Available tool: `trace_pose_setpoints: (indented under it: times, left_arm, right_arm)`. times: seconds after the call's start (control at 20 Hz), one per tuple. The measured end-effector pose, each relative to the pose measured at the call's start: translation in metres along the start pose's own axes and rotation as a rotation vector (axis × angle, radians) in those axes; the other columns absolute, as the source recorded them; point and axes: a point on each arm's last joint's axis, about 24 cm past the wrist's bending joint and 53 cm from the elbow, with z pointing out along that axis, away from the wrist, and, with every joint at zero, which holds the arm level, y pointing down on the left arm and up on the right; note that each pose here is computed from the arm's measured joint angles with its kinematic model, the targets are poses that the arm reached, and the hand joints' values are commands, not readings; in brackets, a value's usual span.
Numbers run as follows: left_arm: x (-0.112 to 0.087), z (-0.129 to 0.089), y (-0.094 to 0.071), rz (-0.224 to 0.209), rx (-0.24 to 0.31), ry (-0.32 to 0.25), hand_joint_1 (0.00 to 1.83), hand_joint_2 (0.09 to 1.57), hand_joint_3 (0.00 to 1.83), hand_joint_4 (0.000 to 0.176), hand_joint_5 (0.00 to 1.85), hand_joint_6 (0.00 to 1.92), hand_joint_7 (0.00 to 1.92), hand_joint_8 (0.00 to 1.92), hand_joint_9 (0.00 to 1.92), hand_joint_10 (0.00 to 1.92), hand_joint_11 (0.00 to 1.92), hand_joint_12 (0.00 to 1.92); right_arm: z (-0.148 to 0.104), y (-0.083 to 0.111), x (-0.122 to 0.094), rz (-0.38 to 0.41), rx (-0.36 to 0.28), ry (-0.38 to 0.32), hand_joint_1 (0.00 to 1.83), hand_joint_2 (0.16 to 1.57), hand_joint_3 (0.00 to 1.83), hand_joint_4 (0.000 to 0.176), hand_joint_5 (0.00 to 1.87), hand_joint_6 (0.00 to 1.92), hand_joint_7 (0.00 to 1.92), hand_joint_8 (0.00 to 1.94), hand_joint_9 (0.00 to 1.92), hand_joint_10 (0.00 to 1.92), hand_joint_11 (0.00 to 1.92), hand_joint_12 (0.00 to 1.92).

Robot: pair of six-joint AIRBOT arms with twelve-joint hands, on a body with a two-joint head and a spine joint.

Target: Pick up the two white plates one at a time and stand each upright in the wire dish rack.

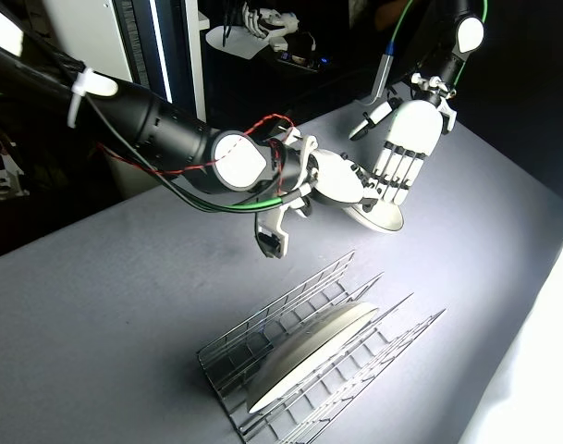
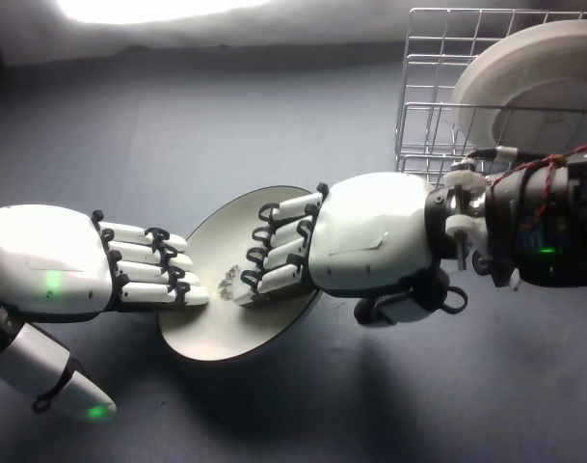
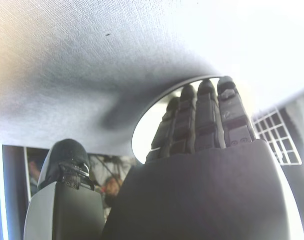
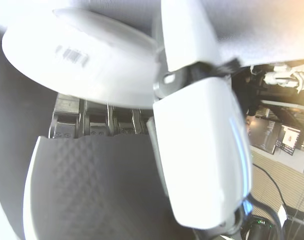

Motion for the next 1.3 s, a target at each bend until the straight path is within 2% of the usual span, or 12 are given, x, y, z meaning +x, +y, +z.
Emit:
trace_pose_setpoints:
  times: [0.1,0.25,0.55,0.65,0.75,0.8,1.05,1.1,1.15,1.2,1.25,1.3]
  left_arm:
    - [0.0,0.0,0.0,0.0,0.0,0.0,0.0,1.1,0.0,0.0,0.07,0.0,0.05,0.0,0.02,0.01,0.04,0.03]
    - [0.0,0.0,0.0,0.0,0.0,0.0,0.0,1.12,0.01,0.0,0.07,0.0,0.04,0.0,0.01,0.0,0.0,0.02]
    - [0.0,0.0,0.0,0.0,0.0,0.0,0.0,1.11,0.0,0.0,0.07,0.0,0.05,0.0,0.01,0.0,0.0,0.03]
    - [0.0,-0.001,0.001,0.001,0.001,0.002,0.0,1.11,0.0,0.0,0.08,0.0,0.05,0.0,0.02,0.01,0.02,0.04]
    - [0.0,-0.001,0.001,0.001,0.001,0.002,0.0,1.12,0.01,0.0,0.08,0.0,0.05,0.0,0.01,0.0,0.01,0.03]
    - [0.0,-0.001,0.001,0.001,0.001,0.001,0.0,1.12,0.01,0.0,0.08,0.0,0.05,0.0,0.0,0.0,0.0,0.03]
    - [0.0,-0.001,0.001,0.0,0.002,0.001,0.0,1.11,0.0,0.0,0.1,0.01,0.06,0.01,0.02,0.01,0.02,0.01]
    - [0.0,-0.001,0.001,0.0,0.003,0.002,0.0,1.11,0.0,0.0,0.1,0.01,0.06,0.01,0.02,0.01,0.03,0.01]
    - [0.001,-0.001,0.001,0.0,0.003,0.002,0.0,1.11,0.0,0.0,0.1,0.01,0.05,0.0,0.01,0.0,0.02,0.01]
    - [0.001,-0.001,0.001,-0.002,0.002,0.002,0.0,1.1,0.0,0.0,0.08,0.0,0.04,0.0,0.0,0.0,0.01,0.01]
    - [0.001,-0.001,0.002,-0.004,0.002,0.002,0.0,1.1,0.0,0.0,0.07,0.0,0.04,0.0,0.0,0.0,0.01,0.0]
    - [0.001,-0.001,0.002,-0.008,0.003,0.001,0.0,1.1,0.0,0.0,0.06,0.0,0.03,0.0,0.01,0.0,0.01,0.01]
  right_arm:
    - [0.004,-0.001,0.0,0.002,-0.002,-0.002,1.27,1.06,0.0,0.0,0.26,0.0,0.25,0.0,0.24,0.0,0.0,0.7]
    - [0.009,-0.003,0.0,0.003,-0.002,-0.002,1.29,1.07,0.0,0.0,0.31,0.01,0.31,0.01,0.32,0.02,0.0,0.88]
    - [0.015,-0.002,0.0,0.006,-0.016,-0.007,1.24,1.03,0.0,0.0,0.36,0.01,0.38,0.01,0.39,0.02,0.0,0.96]
    - [0.016,-0.002,-0.001,0.004,-0.019,-0.009,1.19,1.03,0.0,0.0,0.36,0.0,0.36,0.01,0.32,0.01,0.0,0.62]
    - [0.017,-0.001,0.0,0.006,-0.022,-0.009,1.24,1.05,0.0,0.0,0.37,0.0,0.39,0.0,0.38,0.02,0.0,0.96]
    - [0.018,0.0,0.0,0.007,-0.022,-0.009,1.21,1.07,0.0,0.0,0.4,0.0,0.44,0.0,0.44,0.02,0.0,1.05]
    - [0.02,0.002,0.001,0.007,-0.029,-0.008,1.18,1.11,0.0,0.0,0.68,0.02,0.76,0.01,0.72,0.03,0.18,1.18]
    - [0.021,0.003,0.001,0.009,-0.033,-0.009,1.2,1.11,0.0,0.0,0.81,0.04,0.88,0.02,0.82,0.05,0.29,1.17]
    - [0.021,0.004,0.0,0.011,-0.036,-0.01,1.15,1.16,0.0,0.0,0.86,0.91,0.9,0.01,0.87,0.04,0.33,1.2]
    - [0.021,0.004,0.0,0.012,-0.037,-0.011,1.13,1.18,0.0,0.0,0.83,1.14,0.9,0.0,0.95,0.06,0.44,1.23]
    - [0.021,0.004,0.0,0.009,-0.037,-0.012,1.31,1.16,0.0,0.0,0.88,1.12,0.8,0.87,0.9,1.04,0.57,1.23]
    - [0.021,0.005,-0.001,0.009,-0.041,-0.014,1.35,1.15,0.0,0.0,0.88,1.1,0.83,1.03,0.9,1.23,0.67,1.21]
